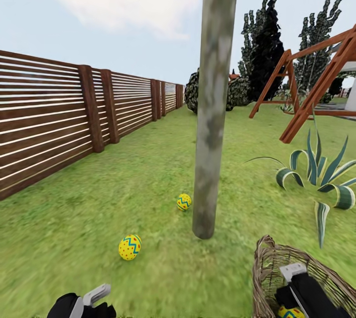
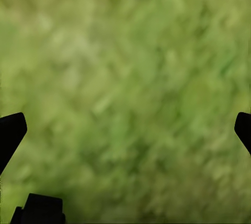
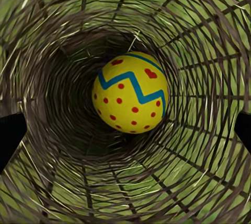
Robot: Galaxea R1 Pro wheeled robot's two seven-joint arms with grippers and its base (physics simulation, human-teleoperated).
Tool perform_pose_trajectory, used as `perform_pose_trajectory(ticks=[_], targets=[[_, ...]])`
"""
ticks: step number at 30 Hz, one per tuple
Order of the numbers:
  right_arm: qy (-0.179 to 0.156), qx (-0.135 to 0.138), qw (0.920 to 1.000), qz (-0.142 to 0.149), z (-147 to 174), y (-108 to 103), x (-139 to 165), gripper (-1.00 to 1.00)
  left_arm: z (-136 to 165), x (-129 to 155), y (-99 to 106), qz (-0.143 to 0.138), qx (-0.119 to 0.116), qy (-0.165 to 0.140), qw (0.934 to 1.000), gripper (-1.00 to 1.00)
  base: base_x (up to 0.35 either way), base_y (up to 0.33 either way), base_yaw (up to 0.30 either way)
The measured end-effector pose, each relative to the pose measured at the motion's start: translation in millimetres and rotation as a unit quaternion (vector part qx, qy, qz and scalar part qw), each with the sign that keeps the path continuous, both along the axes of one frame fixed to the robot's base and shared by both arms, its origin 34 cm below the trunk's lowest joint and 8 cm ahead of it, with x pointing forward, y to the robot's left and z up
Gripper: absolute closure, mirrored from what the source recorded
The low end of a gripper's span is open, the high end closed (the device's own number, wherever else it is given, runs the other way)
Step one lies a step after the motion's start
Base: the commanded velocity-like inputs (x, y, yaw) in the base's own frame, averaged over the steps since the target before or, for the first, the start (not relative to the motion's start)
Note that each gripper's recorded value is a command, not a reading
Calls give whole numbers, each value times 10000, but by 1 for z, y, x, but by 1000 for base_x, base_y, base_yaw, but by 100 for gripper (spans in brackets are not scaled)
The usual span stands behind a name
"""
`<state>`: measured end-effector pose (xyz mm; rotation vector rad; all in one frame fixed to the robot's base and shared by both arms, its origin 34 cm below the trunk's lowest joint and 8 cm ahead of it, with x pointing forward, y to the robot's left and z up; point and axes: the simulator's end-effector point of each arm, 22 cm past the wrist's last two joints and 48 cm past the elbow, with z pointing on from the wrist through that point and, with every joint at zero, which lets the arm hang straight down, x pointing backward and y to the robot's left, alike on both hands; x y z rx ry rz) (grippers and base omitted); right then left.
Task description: Take the three Easter eggs out of the wicker basket on the lawn in the garden, then place them on the lawn next to a single tree (choose any tree) so that all three eggs are next to the same tree and none are left in the basket.
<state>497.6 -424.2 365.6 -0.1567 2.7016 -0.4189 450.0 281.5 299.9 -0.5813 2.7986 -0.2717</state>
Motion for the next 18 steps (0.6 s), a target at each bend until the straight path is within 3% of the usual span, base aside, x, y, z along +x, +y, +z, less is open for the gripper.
perform_pose_trajectory(ticks=[4,11,18], targets=[[82,-4,10000,-5,-7,-1,-3,-100,-6,-3,0,-1,-2,75,10000,-100,39,0,0],[220,-4,9998,-7,-19,-1,-7,-100,-16,-9,-1,-3,-10,205,9998,-100,234,0,0],[321,-22,9995,9,-28,-1,-9,-100,-29,-17,0,3,4,387,9993,-100,27,0,0]])
